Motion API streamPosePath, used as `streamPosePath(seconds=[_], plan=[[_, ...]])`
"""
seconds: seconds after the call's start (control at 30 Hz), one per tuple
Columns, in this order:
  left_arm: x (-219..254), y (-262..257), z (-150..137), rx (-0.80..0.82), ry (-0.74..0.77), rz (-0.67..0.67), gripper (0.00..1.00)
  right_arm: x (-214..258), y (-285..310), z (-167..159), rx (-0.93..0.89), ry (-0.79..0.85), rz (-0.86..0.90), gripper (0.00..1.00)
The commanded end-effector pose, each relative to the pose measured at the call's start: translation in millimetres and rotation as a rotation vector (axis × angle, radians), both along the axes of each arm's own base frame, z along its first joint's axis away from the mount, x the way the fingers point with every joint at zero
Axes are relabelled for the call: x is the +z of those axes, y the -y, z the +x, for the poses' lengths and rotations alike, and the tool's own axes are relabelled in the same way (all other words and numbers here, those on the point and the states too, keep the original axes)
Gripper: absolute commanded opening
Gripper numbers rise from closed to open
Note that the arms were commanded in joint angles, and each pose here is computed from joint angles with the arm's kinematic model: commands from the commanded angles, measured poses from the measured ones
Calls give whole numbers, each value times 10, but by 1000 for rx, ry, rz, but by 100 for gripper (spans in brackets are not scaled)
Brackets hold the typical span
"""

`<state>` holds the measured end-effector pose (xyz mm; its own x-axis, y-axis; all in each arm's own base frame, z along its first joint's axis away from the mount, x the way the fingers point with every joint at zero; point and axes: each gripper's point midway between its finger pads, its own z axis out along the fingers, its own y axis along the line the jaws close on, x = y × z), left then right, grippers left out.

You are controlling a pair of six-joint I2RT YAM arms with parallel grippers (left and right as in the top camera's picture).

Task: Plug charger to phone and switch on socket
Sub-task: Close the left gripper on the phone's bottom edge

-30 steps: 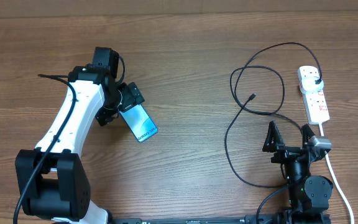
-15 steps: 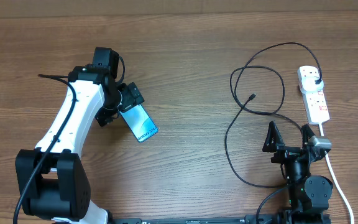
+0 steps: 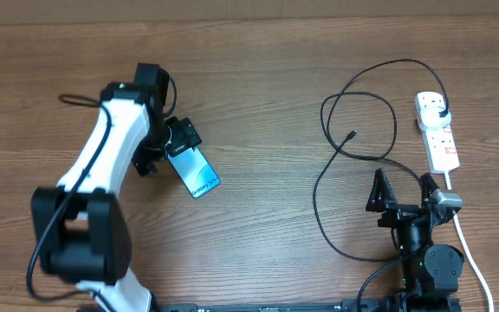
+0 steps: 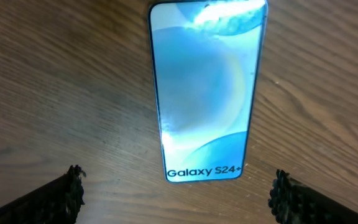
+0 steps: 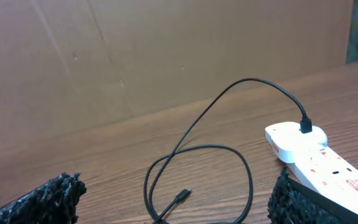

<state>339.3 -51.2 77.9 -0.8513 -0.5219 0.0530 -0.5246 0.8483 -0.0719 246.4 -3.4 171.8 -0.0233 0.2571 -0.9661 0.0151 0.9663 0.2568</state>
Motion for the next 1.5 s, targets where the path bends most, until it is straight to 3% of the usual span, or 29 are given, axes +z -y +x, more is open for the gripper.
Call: streamPosePath(seconds=[0.0,0.23,0.43,0.93,1.47], plan=[[-35,57,159,5,-49,-2,100,-20,-12,2,6,3,-5,100],[-110,62,140,76,-112,5,100,-20,-12,2,6,3,-5,100],[-135,264,201,182,-112,-97,100,-20,-12,2,6,3,-5,100],[-444,275,84,166,-90,76,100,-20,-12,2,6,3,-5,100],[-792,202,94,167,-29,102,100,-20,-12,2,6,3,-5,100]])
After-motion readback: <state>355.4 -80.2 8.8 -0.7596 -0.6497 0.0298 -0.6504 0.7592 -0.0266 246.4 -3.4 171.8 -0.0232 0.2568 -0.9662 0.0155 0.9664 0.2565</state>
